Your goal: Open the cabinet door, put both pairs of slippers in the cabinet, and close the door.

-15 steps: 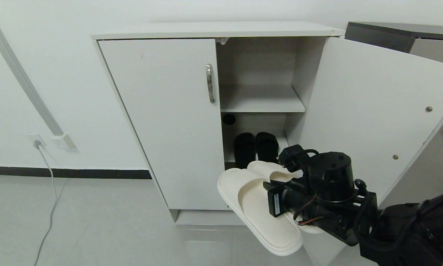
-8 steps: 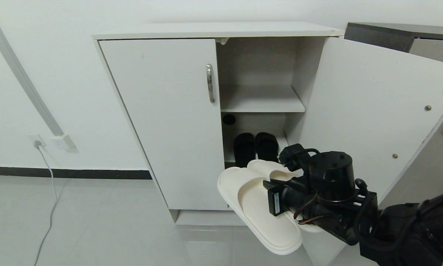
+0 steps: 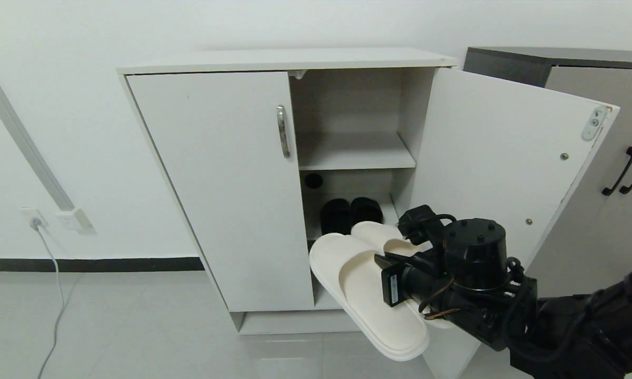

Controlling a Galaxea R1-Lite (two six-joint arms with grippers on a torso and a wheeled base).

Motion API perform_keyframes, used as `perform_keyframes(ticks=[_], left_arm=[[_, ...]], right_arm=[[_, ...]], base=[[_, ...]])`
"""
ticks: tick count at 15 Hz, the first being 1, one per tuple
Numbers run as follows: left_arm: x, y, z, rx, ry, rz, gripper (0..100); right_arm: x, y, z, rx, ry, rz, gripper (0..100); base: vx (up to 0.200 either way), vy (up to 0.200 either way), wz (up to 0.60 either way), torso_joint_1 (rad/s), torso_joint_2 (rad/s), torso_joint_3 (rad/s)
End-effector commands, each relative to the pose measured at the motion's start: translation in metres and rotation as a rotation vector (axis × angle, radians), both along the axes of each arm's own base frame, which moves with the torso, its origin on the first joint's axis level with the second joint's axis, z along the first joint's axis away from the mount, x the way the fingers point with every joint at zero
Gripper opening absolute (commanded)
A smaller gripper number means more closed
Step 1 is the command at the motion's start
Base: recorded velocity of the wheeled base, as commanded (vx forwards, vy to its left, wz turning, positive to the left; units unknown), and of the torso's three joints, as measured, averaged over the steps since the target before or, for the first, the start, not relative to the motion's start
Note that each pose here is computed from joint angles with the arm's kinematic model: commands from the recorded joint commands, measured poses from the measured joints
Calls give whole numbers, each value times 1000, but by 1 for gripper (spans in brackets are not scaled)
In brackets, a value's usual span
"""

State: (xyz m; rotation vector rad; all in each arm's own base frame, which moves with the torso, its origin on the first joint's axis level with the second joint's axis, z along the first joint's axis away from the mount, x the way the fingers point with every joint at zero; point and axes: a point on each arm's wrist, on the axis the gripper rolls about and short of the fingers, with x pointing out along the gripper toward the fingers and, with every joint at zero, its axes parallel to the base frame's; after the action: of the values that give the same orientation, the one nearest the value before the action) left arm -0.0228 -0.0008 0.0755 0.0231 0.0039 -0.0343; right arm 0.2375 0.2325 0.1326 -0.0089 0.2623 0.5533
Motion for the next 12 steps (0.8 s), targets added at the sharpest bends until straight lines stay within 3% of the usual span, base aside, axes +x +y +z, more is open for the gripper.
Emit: perform_keyframes(ticks=[1,4,7,9,12], left_arm=[[0,0,0,0,0,-1,0],[0,0,0,1,0,1,0],[0,0,0,0,0,-1,0],[0,0,0,0,0,-1,0],[0,0,0,0,0,-1,0]], right_arm=[[0,2,-8,-15,8,8,0],[1,14,-10,-1,-19,11,0],[9,46,7,8,-95,-173,0],[23,65,34,-12,-120,-332,0],[28,70,72,-42,-89,-400,0]], base=[[0,0,0,0,0,0],[0,0,0,0,0,0],[0,0,0,0,0,0],[0,0,0,0,0,0],[0,0,0,0,0,0]])
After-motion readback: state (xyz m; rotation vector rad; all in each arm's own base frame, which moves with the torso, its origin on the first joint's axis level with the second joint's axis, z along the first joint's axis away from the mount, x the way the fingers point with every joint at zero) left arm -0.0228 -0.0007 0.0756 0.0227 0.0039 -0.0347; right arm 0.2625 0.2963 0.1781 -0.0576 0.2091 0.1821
